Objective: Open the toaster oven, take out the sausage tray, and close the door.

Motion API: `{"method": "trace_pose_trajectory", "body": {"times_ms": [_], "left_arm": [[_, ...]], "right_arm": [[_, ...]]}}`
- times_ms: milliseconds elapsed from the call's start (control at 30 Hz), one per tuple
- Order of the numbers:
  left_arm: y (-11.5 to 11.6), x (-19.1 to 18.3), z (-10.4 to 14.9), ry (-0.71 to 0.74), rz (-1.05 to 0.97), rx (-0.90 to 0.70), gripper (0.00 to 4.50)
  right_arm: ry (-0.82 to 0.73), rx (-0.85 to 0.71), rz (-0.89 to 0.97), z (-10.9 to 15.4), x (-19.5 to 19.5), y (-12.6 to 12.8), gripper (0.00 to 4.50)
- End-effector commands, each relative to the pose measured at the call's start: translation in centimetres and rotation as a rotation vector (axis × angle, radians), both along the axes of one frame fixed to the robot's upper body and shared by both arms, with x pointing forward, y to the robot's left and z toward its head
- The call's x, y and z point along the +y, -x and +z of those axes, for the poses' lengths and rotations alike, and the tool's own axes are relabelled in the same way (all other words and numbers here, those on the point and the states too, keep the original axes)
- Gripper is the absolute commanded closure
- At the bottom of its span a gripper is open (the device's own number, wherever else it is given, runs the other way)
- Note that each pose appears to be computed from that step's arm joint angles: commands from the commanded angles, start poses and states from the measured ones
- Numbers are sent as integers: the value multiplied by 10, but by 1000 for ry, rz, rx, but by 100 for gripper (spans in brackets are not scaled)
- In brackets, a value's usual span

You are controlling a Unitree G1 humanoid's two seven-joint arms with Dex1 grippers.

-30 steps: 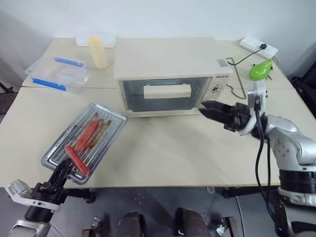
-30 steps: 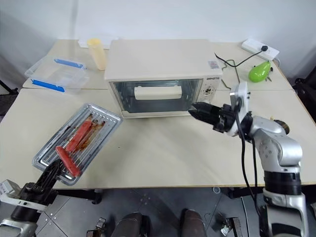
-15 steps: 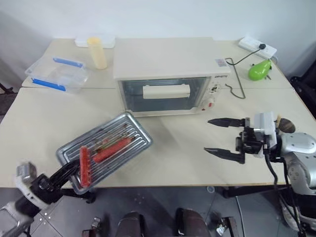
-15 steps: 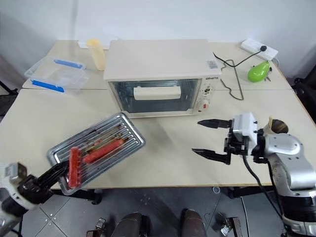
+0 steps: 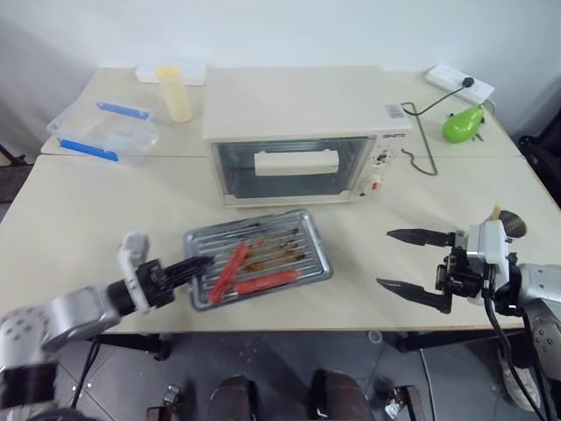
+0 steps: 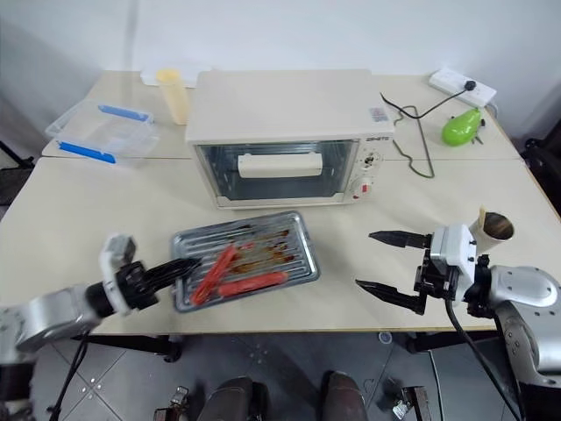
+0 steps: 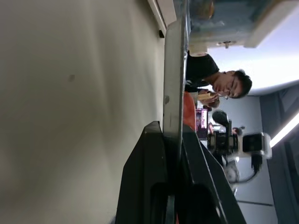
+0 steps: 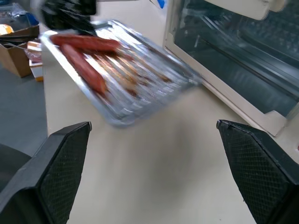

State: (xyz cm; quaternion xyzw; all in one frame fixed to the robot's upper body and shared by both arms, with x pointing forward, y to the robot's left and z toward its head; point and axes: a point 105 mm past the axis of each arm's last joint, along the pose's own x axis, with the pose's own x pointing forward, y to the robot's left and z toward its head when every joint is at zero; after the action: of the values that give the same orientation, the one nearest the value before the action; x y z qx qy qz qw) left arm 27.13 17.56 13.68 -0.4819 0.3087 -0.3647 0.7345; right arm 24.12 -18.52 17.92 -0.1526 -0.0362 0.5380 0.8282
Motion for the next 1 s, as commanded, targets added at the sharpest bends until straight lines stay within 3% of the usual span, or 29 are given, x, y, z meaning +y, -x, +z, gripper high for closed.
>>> {"method": "trace_pose_trajectory", "body": {"times_ms": [33, 467, 500, 733, 933, 1000], "left_arm": [[-13, -10, -4, -10, -4, 48, 450], [-26, -55, -11, -112, -157, 115, 450], [-25, -57, -8, -110, -167, 102, 387], [-17, -51, 12, -114, -169, -13, 190], [13, 2, 2, -465, -86, -73, 8], [17, 14, 1, -548, -79, -113, 1]], "right_arm": [[2, -43, -11, 11, 0, 6, 1], [-5, -45, -43, 6, 4, 12, 1], [-5, -45, -43, 6, 5, 12, 0], [4, -44, -41, 3, 4, 12, 0], [29, 12, -24, -8, -2, 10, 0], [39, 19, -8, -11, -3, 9, 0]]}}
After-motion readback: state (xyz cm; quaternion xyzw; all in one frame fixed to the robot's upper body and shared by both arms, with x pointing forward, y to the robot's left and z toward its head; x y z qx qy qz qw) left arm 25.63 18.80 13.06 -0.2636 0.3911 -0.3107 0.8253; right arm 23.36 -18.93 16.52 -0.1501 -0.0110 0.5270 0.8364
